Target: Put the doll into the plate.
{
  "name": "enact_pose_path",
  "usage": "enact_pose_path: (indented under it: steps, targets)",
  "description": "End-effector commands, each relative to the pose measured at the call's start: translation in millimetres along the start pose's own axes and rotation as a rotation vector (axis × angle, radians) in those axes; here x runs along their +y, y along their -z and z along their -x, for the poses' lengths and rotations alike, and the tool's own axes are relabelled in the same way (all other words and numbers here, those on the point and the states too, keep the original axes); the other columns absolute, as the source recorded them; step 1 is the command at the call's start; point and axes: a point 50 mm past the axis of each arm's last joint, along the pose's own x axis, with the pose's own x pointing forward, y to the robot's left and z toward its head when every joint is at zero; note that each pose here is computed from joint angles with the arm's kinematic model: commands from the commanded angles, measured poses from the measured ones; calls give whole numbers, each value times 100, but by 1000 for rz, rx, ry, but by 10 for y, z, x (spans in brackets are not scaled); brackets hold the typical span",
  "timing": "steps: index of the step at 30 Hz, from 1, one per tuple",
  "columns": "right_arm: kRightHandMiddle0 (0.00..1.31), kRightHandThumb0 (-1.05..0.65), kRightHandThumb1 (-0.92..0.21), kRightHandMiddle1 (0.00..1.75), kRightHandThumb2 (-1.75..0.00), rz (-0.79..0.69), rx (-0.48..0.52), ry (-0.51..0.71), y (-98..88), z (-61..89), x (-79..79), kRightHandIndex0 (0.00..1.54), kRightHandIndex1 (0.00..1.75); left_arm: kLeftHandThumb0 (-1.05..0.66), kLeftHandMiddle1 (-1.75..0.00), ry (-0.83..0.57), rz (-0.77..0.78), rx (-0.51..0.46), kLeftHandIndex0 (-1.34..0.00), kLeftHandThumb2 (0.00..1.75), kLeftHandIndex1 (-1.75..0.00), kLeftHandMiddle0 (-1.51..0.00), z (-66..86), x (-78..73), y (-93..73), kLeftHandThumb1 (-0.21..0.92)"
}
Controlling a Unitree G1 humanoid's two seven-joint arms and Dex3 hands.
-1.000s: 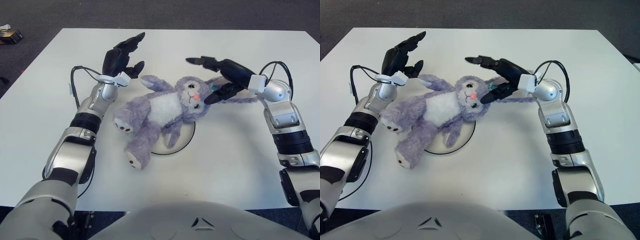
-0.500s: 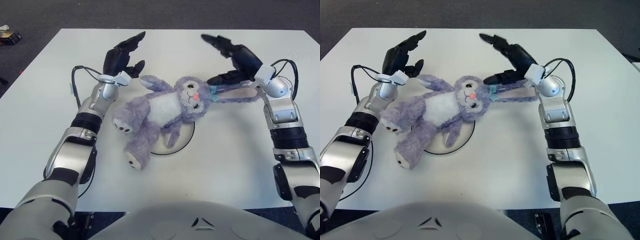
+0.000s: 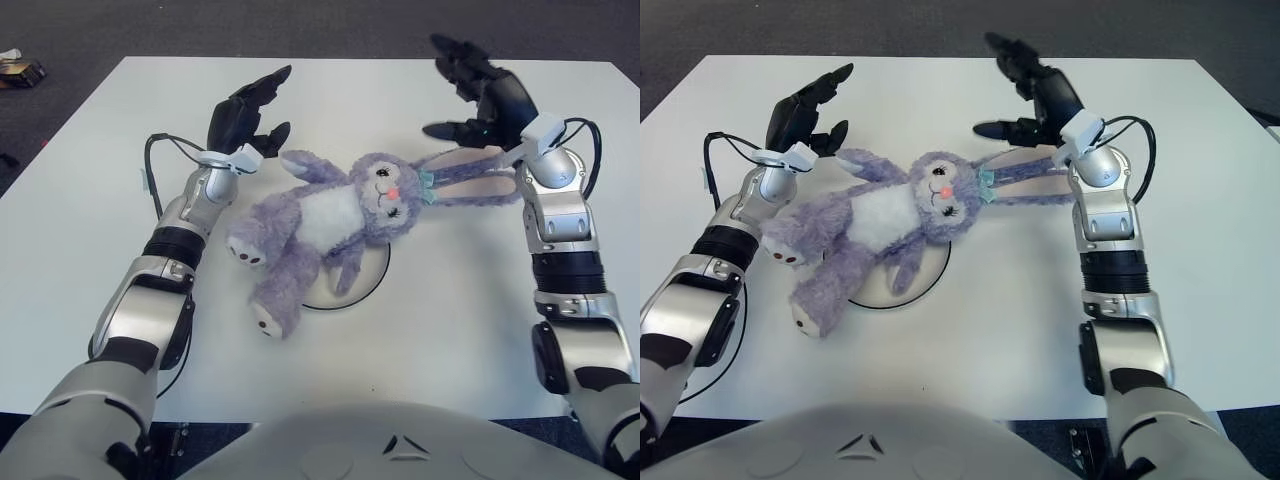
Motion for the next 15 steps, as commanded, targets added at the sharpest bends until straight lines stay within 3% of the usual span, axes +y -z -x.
enact_pose_path:
  steps: [1,15]
  targets:
    - [41,-35,-80,6,0,-34,3,120,6,20,-135,53,2,-73,0,-11,-4,28,-52,90,0,-58,38,15,44,92]
    - [53,-30,-84,8,-1,-39,55,246,122,102,-270,66,3,-72,0,-20,-1,69,-52,89,0,-58,103,8,94,92]
